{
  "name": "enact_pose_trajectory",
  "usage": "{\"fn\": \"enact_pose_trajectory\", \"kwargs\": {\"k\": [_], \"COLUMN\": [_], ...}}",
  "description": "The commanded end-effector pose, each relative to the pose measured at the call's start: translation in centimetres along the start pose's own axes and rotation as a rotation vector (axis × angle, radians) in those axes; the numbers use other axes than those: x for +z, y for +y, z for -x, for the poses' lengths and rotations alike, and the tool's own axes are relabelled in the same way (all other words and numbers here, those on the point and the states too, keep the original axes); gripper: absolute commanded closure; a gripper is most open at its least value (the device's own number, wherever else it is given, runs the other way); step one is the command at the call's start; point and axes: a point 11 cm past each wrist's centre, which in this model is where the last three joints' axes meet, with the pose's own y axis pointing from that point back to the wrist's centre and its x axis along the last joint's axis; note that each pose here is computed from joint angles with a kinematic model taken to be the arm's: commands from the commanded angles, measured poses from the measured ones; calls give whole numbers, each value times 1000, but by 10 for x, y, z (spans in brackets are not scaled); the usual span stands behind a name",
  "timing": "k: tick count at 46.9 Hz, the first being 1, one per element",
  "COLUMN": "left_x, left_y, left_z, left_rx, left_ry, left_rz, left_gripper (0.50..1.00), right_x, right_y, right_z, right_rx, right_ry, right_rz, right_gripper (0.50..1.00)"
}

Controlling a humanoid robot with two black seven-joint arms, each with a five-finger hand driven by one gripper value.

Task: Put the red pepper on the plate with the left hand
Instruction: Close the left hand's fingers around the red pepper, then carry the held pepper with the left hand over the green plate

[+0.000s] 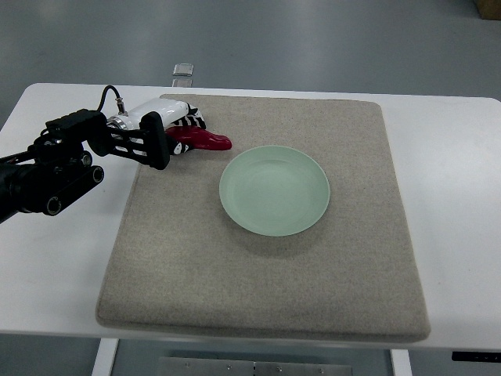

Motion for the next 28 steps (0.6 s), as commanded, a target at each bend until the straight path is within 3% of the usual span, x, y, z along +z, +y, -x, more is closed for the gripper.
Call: {"fn": "enact_pose_trajectory", "kwargs": {"k": [1,18,28], "left_x": [1,6,30], "left_y": [0,-2,-6], "left_z": [-1,-14,-20], "left_rx": [7,98,128], "left_ry": [3,7,2], "left_rz": [1,16,99], "left_gripper": [1000,1000,1000], "right_x": [0,0,0], "right_y": [0,0,0], "right_z": [0,0,0], "right_rx": [-1,0,-1], "right_ry": [1,1,-1], "right_rz": [0,0,0], "right_gripper": [572,572,572]}}
